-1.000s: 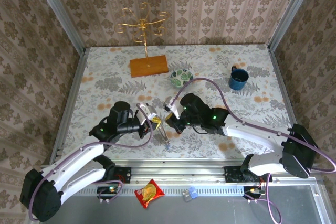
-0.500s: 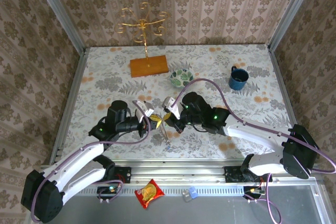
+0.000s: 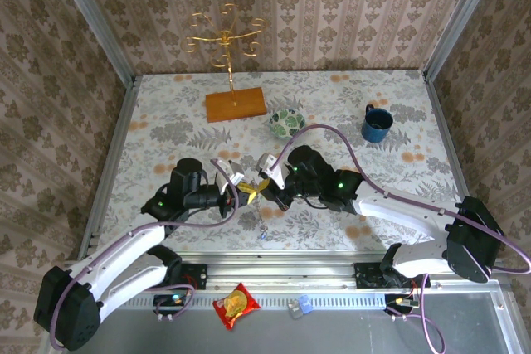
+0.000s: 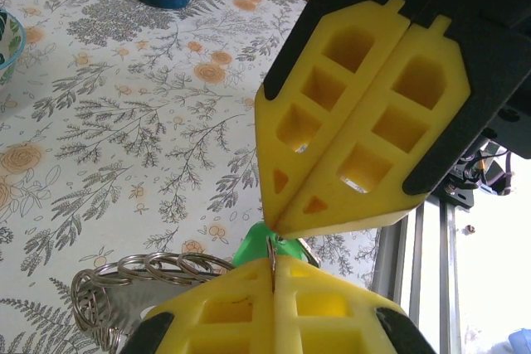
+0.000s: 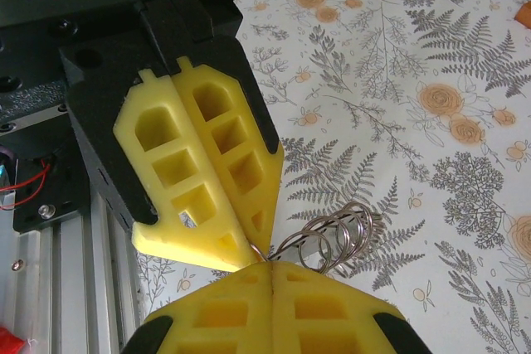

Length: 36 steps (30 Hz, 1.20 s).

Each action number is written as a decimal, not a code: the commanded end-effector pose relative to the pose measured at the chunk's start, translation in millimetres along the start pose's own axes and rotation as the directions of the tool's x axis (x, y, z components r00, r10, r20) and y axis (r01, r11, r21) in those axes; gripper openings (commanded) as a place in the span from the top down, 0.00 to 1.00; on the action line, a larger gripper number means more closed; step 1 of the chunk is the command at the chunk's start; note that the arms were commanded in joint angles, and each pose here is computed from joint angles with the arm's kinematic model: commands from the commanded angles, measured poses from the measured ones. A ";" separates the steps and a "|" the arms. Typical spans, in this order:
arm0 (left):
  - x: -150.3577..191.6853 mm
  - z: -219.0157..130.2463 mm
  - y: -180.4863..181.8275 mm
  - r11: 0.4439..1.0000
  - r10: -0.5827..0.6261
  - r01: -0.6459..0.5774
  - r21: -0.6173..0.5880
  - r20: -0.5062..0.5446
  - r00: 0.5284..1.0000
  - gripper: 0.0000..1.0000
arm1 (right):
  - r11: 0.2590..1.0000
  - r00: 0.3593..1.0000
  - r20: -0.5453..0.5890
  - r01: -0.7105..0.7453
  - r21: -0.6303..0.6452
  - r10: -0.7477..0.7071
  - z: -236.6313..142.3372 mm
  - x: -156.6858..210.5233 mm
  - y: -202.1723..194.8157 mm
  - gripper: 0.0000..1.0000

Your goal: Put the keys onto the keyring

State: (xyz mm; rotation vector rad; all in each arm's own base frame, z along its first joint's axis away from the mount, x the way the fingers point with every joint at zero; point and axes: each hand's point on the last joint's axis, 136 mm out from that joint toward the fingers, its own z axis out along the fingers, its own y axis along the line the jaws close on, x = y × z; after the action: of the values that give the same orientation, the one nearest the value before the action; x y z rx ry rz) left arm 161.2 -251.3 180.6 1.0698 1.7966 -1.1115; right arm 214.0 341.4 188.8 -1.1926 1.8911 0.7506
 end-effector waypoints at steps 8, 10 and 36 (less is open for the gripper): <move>-10.6 -0.2 -4.0 0.999 0.005 -0.007 0.036 0.040 0.999 1.00 | 1.000 0.998 0.058 0.025 0.002 -0.025 -1.7 -20.2 -1.6 1.00; -10.7 0.0 -4.8 0.999 0.005 -0.007 0.043 0.040 0.999 1.00 | 1.000 0.998 0.060 0.023 0.003 -0.023 -0.5 -21.2 -2.4 1.00; -25.8 -2.0 1.6 0.998 -0.053 0.049 0.027 0.200 0.978 1.00 | 0.993 0.988 0.101 -0.113 -0.023 0.115 10.1 -21.0 -2.0 1.00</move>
State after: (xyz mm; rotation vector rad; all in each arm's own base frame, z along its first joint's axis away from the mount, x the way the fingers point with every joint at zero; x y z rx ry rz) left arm 168.8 -252.9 176.6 0.9433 1.7825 -1.1870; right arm 222.6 351.5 192.4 -1.0953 1.9095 0.8133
